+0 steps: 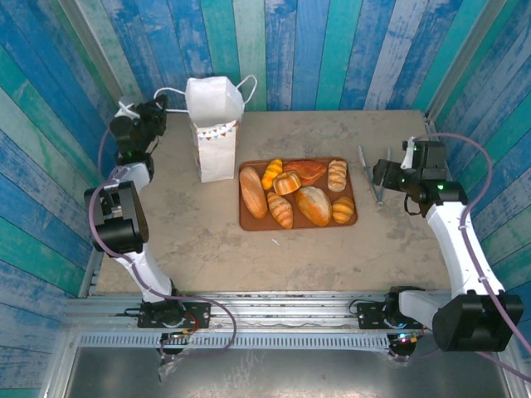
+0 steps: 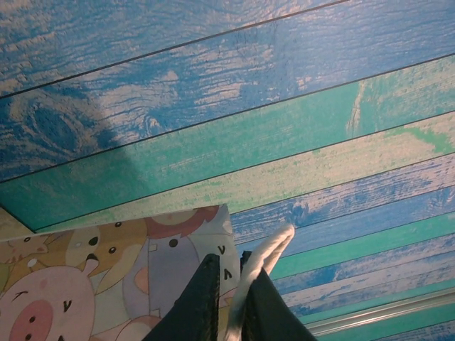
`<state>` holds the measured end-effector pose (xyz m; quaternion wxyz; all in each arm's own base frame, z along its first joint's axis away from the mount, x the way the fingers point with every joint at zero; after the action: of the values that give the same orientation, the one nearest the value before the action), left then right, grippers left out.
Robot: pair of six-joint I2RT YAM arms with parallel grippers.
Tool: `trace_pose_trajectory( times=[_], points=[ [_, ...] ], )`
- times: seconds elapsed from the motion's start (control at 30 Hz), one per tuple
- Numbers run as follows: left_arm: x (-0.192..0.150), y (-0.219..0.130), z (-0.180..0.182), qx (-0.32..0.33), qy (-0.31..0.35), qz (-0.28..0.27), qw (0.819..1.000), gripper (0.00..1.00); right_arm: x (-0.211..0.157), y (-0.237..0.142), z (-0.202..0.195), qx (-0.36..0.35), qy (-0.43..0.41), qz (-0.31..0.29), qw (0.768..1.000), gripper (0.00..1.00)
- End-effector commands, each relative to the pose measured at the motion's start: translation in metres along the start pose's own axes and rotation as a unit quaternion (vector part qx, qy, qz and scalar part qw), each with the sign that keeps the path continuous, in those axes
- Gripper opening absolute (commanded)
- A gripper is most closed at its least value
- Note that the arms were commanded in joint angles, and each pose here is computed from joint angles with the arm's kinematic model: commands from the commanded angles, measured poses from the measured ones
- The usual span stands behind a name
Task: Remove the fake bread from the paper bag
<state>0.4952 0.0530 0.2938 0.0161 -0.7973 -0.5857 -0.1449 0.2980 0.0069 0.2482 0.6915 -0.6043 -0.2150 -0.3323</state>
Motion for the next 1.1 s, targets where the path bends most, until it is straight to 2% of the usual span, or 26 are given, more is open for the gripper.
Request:
trace_pose_trajectory(
  times=[0.0,0.23,0.33,0.47,0.53,0.83,1.07],
  points=[
    [0.003,-0.006,-0.017,-0.022,0.026,0.002,0.999,0.14,-0.004,-0.008,0.005,-0.010,-0.007,0.007,1.000,1.00],
    [0.010,-0.013,-0.015,-0.020,0.029,-0.001,0.999,0.30,-0.010,-0.009,0.020,-0.024,-0.035,0.019,0.999,1.00],
    [0.013,-0.021,-0.015,-0.022,0.029,-0.009,0.999,0.44,-0.014,-0.009,0.024,-0.031,-0.043,0.024,0.998,1.00],
    [0.015,-0.029,-0.017,-0.019,0.035,-0.015,0.999,0.48,-0.017,-0.009,0.027,-0.032,-0.049,0.027,0.998,1.00],
    [0.016,-0.032,-0.020,-0.021,0.039,-0.015,0.999,0.54,-0.017,-0.010,0.029,-0.030,-0.050,0.027,0.998,1.00],
    [0.012,-0.050,-0.043,-0.019,0.057,-0.021,0.998,0.97,-0.009,-0.021,0.032,-0.028,-0.054,0.006,0.998,1.00],
    [0.002,-0.080,-0.064,0.005,0.083,-0.040,0.996,0.94,0.000,-0.036,0.021,-0.066,-0.044,-0.034,0.996,1.00]
  ],
)
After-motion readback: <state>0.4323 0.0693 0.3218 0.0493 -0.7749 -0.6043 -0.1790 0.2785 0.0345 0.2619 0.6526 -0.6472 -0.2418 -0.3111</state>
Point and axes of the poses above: each hand's point on the last joint's axis, 136 mm out from that joint toward the fingers, its own y axis out along the fingers, its own z axis along the line the jaws close on, x = y × z, the point moved 5 cm from there along -y, back along the fingers, and after that the axes turned 1 degree about -y, right-handed, at the moved point
